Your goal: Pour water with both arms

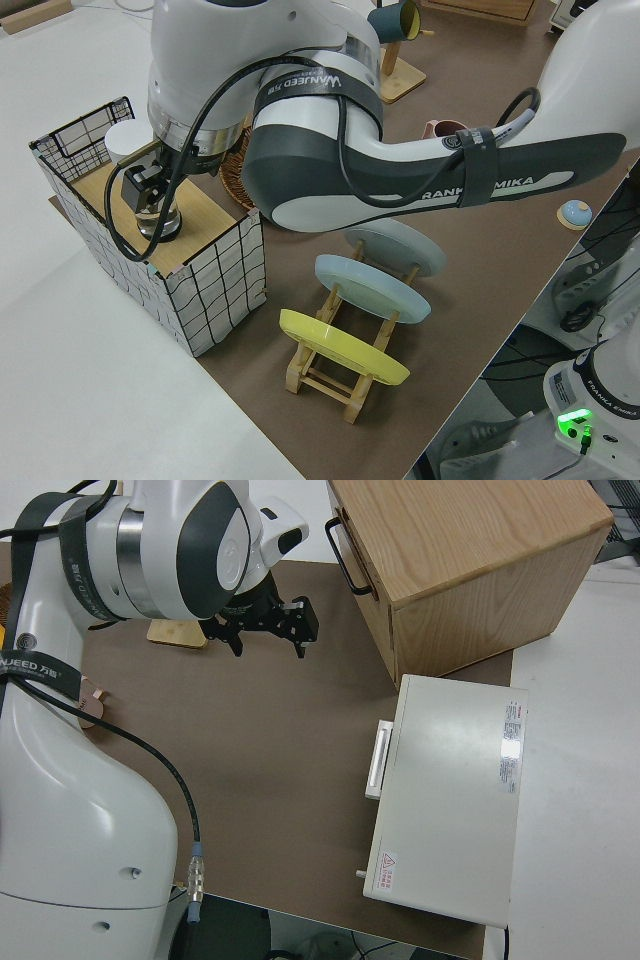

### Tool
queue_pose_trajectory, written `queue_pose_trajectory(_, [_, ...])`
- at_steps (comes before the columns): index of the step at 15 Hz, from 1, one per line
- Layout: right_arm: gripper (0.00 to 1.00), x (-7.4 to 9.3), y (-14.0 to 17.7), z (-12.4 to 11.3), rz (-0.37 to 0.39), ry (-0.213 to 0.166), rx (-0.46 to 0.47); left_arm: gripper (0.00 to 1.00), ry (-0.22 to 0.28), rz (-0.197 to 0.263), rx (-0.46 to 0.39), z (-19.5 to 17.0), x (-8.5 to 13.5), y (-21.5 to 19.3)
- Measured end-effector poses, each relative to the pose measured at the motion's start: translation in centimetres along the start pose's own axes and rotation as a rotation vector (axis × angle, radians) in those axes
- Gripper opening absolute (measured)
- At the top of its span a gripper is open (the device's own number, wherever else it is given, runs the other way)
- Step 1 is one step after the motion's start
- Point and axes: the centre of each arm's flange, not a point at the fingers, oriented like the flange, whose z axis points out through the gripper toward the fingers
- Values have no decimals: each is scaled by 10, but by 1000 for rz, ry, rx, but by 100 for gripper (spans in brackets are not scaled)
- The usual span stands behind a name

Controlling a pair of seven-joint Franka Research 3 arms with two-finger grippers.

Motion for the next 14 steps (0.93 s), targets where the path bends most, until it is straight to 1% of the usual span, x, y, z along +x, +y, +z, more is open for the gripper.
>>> queue_pose_trajectory(2, [100, 0, 0, 0, 0, 0, 0, 100, -55, 21, 10, -9, 7, 24])
queue_pose_trajectory(5, [100, 0, 0, 0, 0, 0, 0, 100, -114, 7, -10, -13, 17, 60])
queue_pose_trajectory(6, [100, 0, 0, 0, 0, 0, 0, 100, -126, 10, -18, -15, 19, 70])
queue_pose_trajectory(8, [100, 0, 0, 0, 0, 0, 0, 100, -137, 34, -34, -22, 25, 91])
queue_pose_trajectory(10, [100, 0, 0, 0, 0, 0, 0, 100, -149, 42, -49, -28, 32, 116])
queue_pose_trajectory(12, [100, 0, 0, 0, 0, 0, 0, 100, -174, 36, -70, -31, 40, 146])
queue_pose_trajectory(14, [100, 0, 0, 0, 0, 0, 0, 100, -197, 20, -85, -30, 48, 181])
